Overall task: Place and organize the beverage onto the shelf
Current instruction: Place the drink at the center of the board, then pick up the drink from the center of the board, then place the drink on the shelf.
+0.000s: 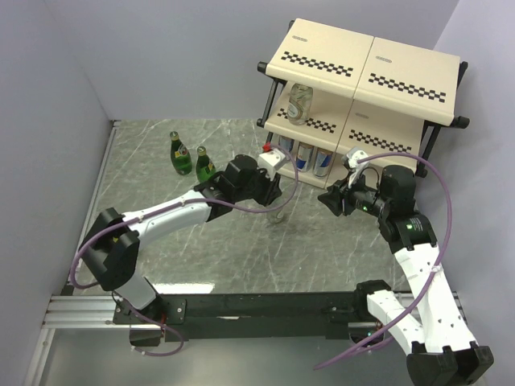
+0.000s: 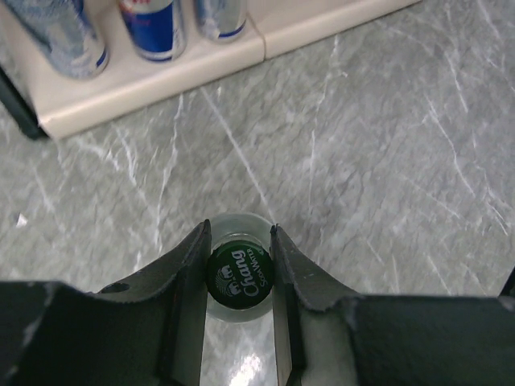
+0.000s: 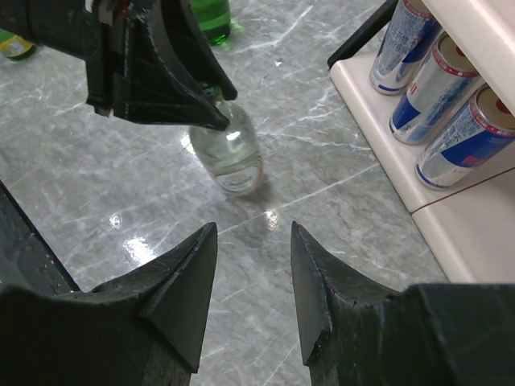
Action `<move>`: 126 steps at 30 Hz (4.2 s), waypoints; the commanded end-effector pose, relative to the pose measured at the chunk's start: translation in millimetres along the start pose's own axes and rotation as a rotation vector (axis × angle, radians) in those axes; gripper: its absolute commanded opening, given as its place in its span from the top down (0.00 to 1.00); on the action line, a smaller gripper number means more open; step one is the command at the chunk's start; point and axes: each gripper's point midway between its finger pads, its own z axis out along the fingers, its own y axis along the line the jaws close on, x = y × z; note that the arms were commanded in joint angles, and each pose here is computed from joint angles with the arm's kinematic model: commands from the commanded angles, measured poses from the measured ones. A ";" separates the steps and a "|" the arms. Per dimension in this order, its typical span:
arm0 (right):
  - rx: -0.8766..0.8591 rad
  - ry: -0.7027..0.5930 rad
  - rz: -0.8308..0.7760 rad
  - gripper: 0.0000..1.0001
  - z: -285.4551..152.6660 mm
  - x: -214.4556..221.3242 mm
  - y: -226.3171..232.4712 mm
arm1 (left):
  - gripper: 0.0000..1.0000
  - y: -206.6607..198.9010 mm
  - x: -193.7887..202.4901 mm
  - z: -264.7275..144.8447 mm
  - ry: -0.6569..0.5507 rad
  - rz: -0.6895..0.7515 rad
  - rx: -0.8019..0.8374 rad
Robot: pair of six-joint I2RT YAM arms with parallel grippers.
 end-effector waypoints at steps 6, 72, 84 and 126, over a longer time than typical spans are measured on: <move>0.014 -0.022 -0.026 0.51 1.0 -7.5 -4.9 | 0.99 -17.2 -84.4 6.2 -0.267 0.091 0.045; -0.138 0.225 -0.052 0.57 172.8 32.9 14.5 | 0.01 18.5 51.0 -100.2 -0.546 -0.163 -0.086; -0.063 0.164 -0.001 1.00 157.3 -3.7 10.5 | 0.01 8.4 27.6 -44.2 -0.541 -0.120 -0.013; -0.047 0.068 0.000 1.00 120.7 -49.4 25.6 | 0.13 -36.4 23.5 52.8 -0.408 -0.028 0.160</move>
